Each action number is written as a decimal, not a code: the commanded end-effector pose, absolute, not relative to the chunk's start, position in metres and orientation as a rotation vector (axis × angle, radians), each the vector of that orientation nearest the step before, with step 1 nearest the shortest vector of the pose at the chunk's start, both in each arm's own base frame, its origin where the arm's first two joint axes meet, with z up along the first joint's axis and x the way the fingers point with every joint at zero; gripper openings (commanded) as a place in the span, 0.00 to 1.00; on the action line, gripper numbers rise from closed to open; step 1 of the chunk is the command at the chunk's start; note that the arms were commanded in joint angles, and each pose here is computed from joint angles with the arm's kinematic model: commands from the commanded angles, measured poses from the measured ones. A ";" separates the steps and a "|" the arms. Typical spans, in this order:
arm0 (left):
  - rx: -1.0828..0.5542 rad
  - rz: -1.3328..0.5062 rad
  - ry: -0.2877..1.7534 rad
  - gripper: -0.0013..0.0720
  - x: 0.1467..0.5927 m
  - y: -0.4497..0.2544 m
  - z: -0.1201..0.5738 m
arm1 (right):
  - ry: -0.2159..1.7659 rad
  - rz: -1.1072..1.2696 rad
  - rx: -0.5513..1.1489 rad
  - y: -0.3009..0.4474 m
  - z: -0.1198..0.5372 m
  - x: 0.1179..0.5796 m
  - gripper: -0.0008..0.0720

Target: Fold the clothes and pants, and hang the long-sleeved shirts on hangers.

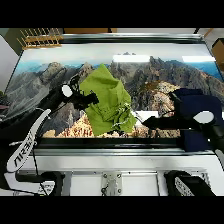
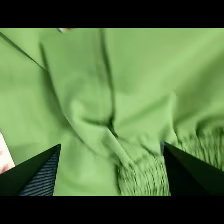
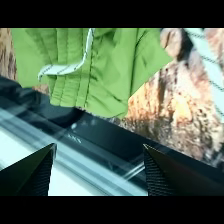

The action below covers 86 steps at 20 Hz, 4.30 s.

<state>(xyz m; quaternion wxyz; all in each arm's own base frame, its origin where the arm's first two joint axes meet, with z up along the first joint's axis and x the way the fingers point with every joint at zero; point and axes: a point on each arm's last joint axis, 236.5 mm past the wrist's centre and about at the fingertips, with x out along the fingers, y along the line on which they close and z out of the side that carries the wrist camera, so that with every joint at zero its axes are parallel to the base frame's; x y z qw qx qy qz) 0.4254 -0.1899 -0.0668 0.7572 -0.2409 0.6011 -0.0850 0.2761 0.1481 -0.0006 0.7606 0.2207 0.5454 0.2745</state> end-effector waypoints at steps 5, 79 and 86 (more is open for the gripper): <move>-0.546 -0.213 1.374 0.95 0.467 -0.199 -0.101 | 1.279 0.493 0.487 0.184 -0.067 0.290 0.80; -0.386 -0.319 1.472 0.03 0.218 -0.204 -0.096 | 1.071 0.128 0.377 0.011 0.066 0.314 0.71; -0.433 -0.343 1.351 0.03 0.234 -0.198 -0.059 | 1.373 -0.309 0.902 0.029 -0.064 0.207 0.71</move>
